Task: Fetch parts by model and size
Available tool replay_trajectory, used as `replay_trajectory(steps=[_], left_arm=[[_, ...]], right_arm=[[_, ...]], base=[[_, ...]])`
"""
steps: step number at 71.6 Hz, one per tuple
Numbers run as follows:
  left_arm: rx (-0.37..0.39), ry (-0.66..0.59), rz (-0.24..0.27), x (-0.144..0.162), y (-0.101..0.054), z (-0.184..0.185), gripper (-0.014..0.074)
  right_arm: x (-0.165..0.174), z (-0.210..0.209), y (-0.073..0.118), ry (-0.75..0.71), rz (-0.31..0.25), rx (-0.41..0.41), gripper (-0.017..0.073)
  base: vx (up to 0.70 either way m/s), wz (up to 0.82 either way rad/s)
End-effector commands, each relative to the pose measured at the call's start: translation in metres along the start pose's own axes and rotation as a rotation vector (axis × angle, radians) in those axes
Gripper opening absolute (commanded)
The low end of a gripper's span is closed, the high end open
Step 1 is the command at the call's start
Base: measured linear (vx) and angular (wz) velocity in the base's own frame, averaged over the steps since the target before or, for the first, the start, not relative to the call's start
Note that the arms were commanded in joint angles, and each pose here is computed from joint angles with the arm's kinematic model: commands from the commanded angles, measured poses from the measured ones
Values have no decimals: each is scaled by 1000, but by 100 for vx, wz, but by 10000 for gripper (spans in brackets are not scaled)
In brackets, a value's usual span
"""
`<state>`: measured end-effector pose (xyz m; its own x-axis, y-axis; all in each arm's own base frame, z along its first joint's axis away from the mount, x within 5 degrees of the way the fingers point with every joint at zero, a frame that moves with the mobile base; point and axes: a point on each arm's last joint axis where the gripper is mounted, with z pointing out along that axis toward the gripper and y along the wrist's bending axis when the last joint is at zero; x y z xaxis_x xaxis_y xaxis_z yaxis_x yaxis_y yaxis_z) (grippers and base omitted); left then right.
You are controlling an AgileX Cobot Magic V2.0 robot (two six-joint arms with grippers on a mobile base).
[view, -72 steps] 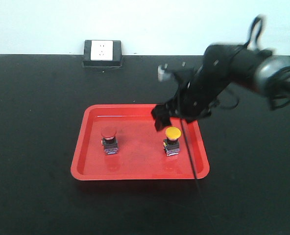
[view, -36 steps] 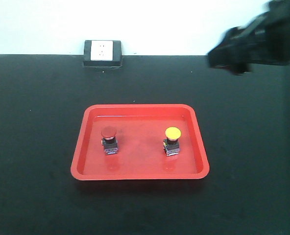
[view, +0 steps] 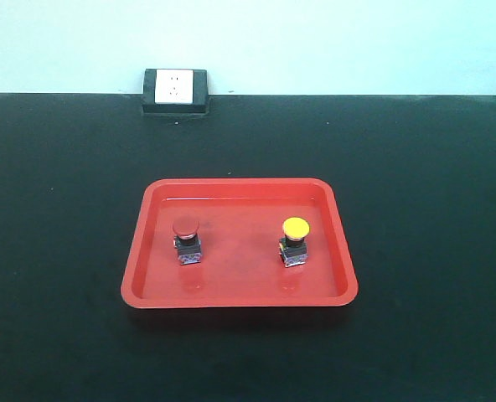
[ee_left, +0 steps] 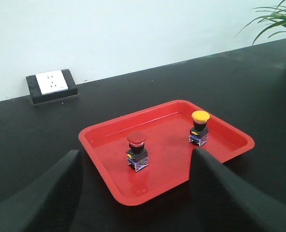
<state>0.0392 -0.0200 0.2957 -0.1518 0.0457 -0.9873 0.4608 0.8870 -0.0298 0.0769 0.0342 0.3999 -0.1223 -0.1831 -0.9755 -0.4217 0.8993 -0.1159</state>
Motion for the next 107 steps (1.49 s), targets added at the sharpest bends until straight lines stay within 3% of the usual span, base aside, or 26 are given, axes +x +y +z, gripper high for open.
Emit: replay_trajectory(steps=[1, 20, 28, 34, 43, 50, 60, 107], left_arm=[[10, -97, -4, -14, -1, -1, 464], [10, -97, -4, -14, -1, -1, 462], [10, -97, -5, -14, -1, -1, 415], [10, -97, -5, -14, -1, -1, 299], [10, -97, -5, -14, -1, -1, -13], [10, -102, -3, -15, -1, -2, -9], [11, -122, -3, -17, -1, -2, -8], [10, -109, -3, -16, -1, -2, -8]], right_arm=[[15, -16, 2, -171, -7, 33, 539], [83, -36, 10, -312, -7, 61, 539], [97, -35, 12, -360, -6, 72, 539], [100, -34, 12, -382, -2, 77, 539], [100, -34, 12, -383, 1, 76, 513], [101, -34, 12, -379, 3, 74, 383], [100, -34, 12, -380, 3, 74, -17], [101, -34, 12, -376, 7, 72, -9]], base=[[0, 0], [0, 0], [0, 0], [0, 0], [0, 0], [0, 0], [0, 0], [0, 0]])
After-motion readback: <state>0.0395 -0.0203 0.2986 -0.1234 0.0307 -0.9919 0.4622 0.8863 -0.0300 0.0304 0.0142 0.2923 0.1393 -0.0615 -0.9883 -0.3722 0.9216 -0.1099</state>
